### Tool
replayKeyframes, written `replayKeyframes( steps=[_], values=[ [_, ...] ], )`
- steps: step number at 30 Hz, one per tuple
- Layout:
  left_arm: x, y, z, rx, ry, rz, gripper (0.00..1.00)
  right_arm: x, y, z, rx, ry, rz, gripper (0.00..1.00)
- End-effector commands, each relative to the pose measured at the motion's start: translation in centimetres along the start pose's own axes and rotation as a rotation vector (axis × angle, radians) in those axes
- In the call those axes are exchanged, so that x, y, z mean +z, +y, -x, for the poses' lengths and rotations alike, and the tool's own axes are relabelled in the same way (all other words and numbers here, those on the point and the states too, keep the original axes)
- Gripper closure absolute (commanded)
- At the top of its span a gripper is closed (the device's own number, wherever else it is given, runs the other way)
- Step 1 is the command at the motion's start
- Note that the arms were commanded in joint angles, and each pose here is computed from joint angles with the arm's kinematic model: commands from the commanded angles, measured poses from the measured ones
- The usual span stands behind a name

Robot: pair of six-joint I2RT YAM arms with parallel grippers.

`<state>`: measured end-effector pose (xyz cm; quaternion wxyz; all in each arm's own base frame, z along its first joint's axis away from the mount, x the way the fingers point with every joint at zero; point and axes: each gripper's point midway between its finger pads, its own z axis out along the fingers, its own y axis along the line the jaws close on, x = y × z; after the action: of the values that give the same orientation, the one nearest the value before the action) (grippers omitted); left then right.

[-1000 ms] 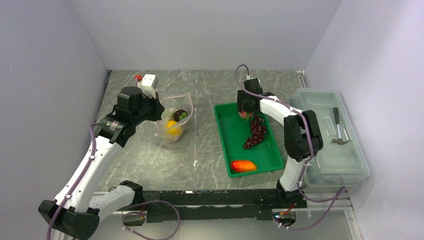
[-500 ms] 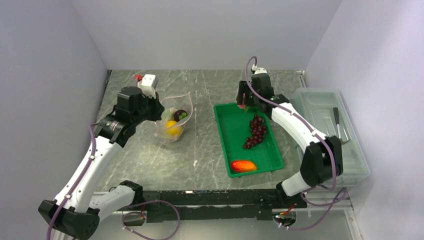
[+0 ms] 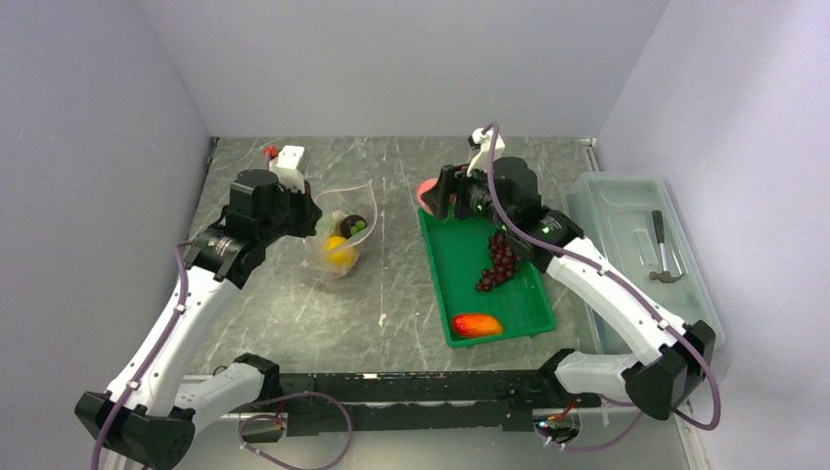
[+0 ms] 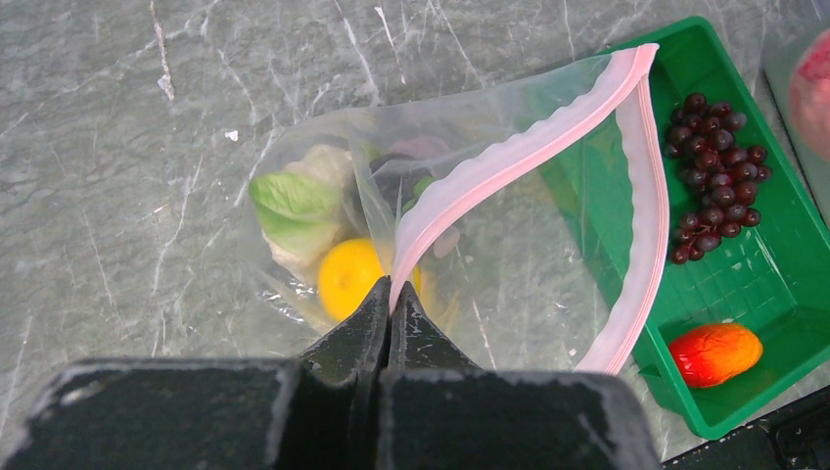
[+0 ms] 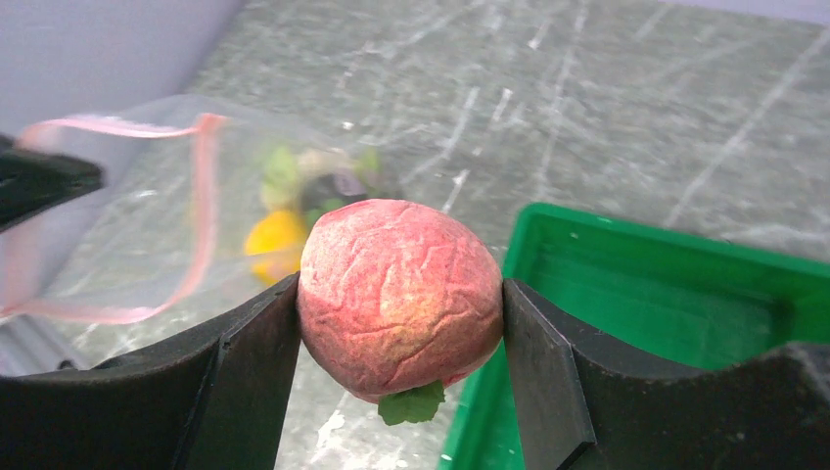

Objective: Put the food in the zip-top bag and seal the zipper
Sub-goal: Place the fake fruit in the zipper food storage bag.

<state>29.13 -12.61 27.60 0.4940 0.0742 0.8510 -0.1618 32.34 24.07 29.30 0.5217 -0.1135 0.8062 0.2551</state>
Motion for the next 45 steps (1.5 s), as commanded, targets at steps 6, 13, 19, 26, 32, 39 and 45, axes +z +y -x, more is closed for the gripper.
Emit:
replayKeyframes(
  steps=[6,13,19,26,32,39,45],
  values=[
    [-0.4,-0.5,1.1,-0.006,-0.040,-0.018,1.00,-3.1,9.5,4.6,0.020,-0.162,0.331,0.47],
    [-0.5,-0.4,1.2,-0.005,-0.044,-0.014,1.00,-2.6,13.7,4.9,0.010,-0.159,0.424,0.47],
    [-0.4,-0.5,1.1,-0.003,-0.039,-0.017,1.00,-0.9,16.8,4.4,0.005,-0.139,0.462,0.47],
    [-0.5,-0.5,1.2,-0.004,-0.042,-0.017,1.00,1.5,19.2,3.5,0.005,-0.107,0.459,0.47],
    [-0.6,-0.5,1.2,-0.003,-0.045,-0.019,1.00,4.2,19.2,1.9,-0.005,-0.056,0.401,0.48],
    [-0.6,-0.5,1.2,-0.004,-0.046,-0.019,1.00,7.0,18.0,0.3,0.010,-0.008,0.294,0.48],
    [-0.6,-0.5,1.2,-0.004,-0.045,-0.018,1.00,8.4,17.3,-1.1,0.003,0.028,0.241,0.48]
  ],
)
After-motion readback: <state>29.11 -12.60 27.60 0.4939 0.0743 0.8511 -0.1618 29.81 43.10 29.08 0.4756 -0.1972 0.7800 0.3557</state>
